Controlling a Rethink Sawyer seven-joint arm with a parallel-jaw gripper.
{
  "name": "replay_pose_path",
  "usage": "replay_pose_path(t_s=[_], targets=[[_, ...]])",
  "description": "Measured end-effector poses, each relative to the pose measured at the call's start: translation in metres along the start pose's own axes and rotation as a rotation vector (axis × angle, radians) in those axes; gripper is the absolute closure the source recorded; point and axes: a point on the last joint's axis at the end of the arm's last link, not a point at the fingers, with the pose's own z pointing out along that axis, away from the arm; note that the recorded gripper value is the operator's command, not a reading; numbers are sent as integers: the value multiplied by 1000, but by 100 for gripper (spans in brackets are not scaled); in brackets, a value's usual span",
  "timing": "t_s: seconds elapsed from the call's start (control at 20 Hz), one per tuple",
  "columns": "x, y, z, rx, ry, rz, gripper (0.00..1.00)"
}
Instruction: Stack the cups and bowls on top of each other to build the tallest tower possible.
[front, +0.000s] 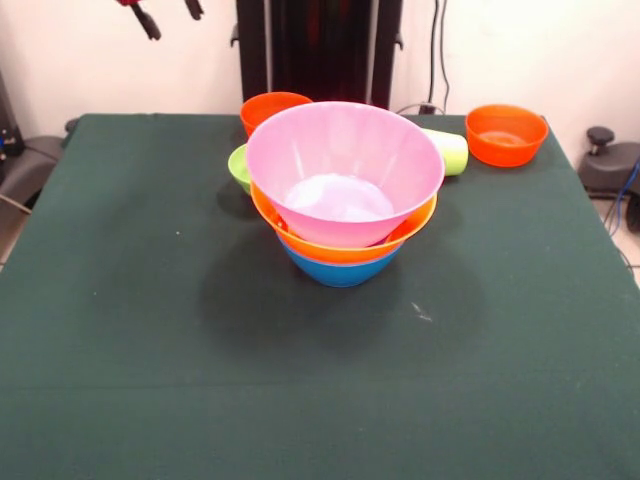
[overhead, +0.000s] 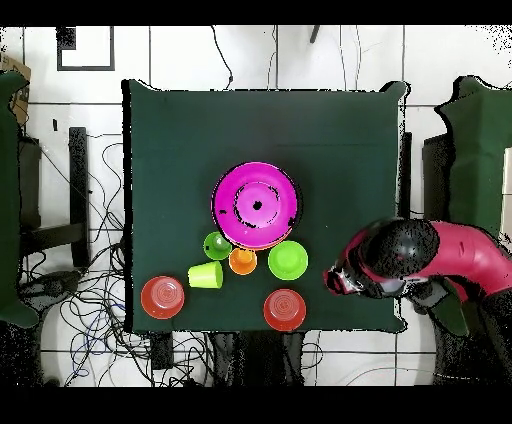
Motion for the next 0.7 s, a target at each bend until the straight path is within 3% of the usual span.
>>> replay_pose_path(t_s=[0.3, 0.7], targets=[[17, 13, 40, 54, 4, -56, 0], [12, 15, 67, 85, -28, -97, 0]])
